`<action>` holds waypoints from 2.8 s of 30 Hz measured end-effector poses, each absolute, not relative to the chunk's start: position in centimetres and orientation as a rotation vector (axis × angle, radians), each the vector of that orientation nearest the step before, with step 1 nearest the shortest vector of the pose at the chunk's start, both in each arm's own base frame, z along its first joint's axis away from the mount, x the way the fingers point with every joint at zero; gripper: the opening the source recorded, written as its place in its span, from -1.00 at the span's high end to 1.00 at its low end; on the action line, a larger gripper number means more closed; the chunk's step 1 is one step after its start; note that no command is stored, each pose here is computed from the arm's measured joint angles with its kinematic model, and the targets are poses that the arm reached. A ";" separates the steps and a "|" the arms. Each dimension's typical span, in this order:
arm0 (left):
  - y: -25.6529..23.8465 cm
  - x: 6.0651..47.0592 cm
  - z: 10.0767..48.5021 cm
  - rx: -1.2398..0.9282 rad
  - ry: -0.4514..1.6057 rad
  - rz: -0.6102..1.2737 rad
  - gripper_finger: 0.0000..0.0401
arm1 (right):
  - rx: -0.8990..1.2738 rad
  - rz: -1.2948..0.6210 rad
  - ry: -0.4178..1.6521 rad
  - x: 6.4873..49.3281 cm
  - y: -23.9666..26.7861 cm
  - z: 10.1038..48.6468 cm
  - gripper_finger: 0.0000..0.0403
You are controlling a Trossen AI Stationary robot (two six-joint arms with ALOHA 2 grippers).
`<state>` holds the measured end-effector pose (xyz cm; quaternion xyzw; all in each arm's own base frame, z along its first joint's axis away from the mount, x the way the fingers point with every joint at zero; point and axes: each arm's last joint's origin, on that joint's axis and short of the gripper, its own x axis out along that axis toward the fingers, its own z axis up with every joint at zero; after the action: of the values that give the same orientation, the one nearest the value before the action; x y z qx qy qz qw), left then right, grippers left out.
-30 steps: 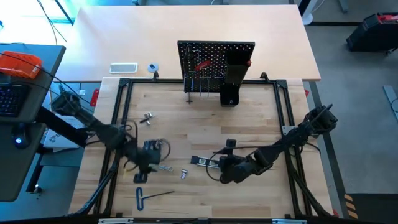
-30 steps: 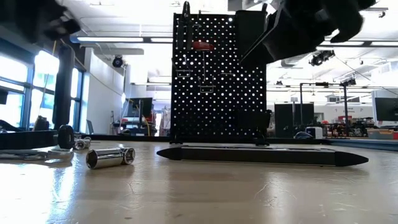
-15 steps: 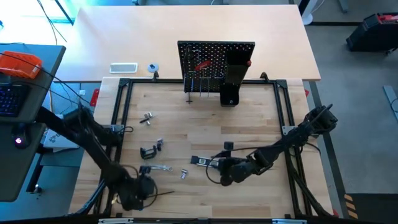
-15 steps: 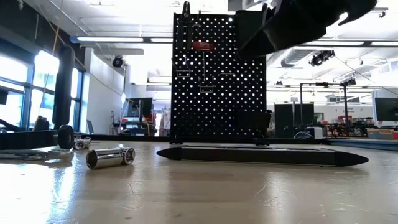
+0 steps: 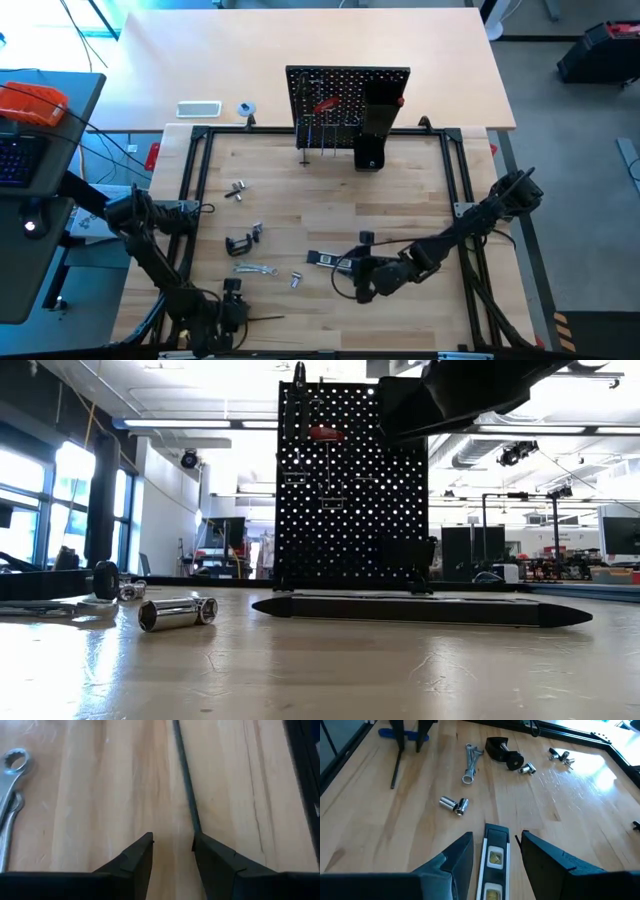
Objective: Hang tools onto peg board
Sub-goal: Put the pick tool into the top black bin on the peg board
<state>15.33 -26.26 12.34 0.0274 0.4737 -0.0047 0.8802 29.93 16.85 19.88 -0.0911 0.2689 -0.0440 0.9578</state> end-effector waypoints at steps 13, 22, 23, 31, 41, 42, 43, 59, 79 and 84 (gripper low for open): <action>-26.2 15.1 14.1 0.019 0.949 -0.046 0.44 | -0.195 -0.080 0.550 30.0 17.3 19.3 0.30; -26.8 14.6 14.2 -0.030 0.942 -0.076 0.44 | -0.207 -0.062 0.592 31.0 17.5 16.7 0.31; -26.8 14.6 14.2 -0.030 0.942 -0.078 0.44 | -0.207 -0.058 0.596 31.1 17.5 16.5 0.31; -27.2 14.6 12.8 0.001 1.014 -0.112 0.44 | -0.207 -0.042 0.581 31.3 17.7 16.4 0.31; -26.5 15.2 11.3 0.040 1.038 0.002 0.80 | -0.214 -0.039 0.576 31.3 17.7 16.4 0.31; -26.4 15.5 11.1 0.058 1.041 0.000 0.89 | -0.215 -0.039 0.576 31.3 17.7 16.4 0.31; -26.2 15.7 11.1 0.078 1.043 -0.003 0.93 | -0.215 -0.039 0.576 31.3 17.7 16.4 0.31; -20.4 23.9 10.4 0.324 0.985 0.076 0.99 | -0.188 -0.005 0.514 31.7 18.0 17.0 0.31; -17.0 29.4 11.3 0.282 0.851 -0.068 0.99 | -0.061 0.071 0.564 32.6 18.3 14.5 0.31; -17.2 29.6 11.9 0.285 0.818 -0.091 0.98 | -0.008 0.089 0.552 33.6 18.3 12.5 0.31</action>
<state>29.62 -17.20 11.90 0.1378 0.3962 -0.0440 0.9067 33.57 18.27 12.50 -0.0040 0.2726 0.0437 0.9611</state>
